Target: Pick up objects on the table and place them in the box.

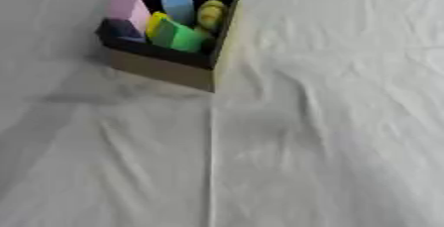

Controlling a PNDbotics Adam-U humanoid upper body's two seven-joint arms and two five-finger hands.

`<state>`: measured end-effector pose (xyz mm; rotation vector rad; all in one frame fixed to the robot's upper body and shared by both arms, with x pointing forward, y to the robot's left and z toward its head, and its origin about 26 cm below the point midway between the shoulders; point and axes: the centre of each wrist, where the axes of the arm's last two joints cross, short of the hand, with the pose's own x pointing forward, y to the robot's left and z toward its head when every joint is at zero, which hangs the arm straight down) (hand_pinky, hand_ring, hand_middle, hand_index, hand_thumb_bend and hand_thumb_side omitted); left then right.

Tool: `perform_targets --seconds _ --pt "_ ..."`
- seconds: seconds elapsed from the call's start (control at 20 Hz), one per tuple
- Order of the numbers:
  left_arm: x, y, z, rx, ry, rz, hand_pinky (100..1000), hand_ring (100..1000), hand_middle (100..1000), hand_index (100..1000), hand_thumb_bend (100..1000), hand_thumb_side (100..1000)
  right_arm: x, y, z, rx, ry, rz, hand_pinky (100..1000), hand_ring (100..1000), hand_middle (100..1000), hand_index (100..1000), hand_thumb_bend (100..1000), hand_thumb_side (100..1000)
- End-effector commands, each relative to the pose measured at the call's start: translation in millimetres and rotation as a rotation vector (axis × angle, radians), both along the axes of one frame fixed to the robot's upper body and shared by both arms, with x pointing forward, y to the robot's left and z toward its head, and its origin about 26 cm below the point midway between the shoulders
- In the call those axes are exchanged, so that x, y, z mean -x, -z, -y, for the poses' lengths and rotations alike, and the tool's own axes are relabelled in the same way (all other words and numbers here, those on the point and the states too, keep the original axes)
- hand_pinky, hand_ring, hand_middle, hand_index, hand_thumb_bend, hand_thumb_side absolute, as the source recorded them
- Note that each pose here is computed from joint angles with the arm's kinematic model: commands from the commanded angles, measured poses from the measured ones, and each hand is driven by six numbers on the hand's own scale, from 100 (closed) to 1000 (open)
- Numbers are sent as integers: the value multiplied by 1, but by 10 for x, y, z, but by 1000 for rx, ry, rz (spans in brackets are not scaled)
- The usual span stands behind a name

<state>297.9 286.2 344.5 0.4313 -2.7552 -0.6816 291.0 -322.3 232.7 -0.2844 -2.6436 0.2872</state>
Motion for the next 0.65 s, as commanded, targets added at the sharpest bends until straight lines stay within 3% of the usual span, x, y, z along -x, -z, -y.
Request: perform_targets --seconds 0.05,0.4,0.65 --pt "81 37 -197 140 50 79 690 627 623 743 320 266 34 -116 41 19 5 45 859 831 652 738 100 625" --pt "59 781 -374 307 77 13 703 642 640 772 329 350 16 -170 18 -16 -9 86 855 836 658 735 100 615" --pt "74 1079 -368 351 108 -11 705 648 648 785 378 354 -1 -144 -29 -38 -16 92 853 842 664 735 100 612"
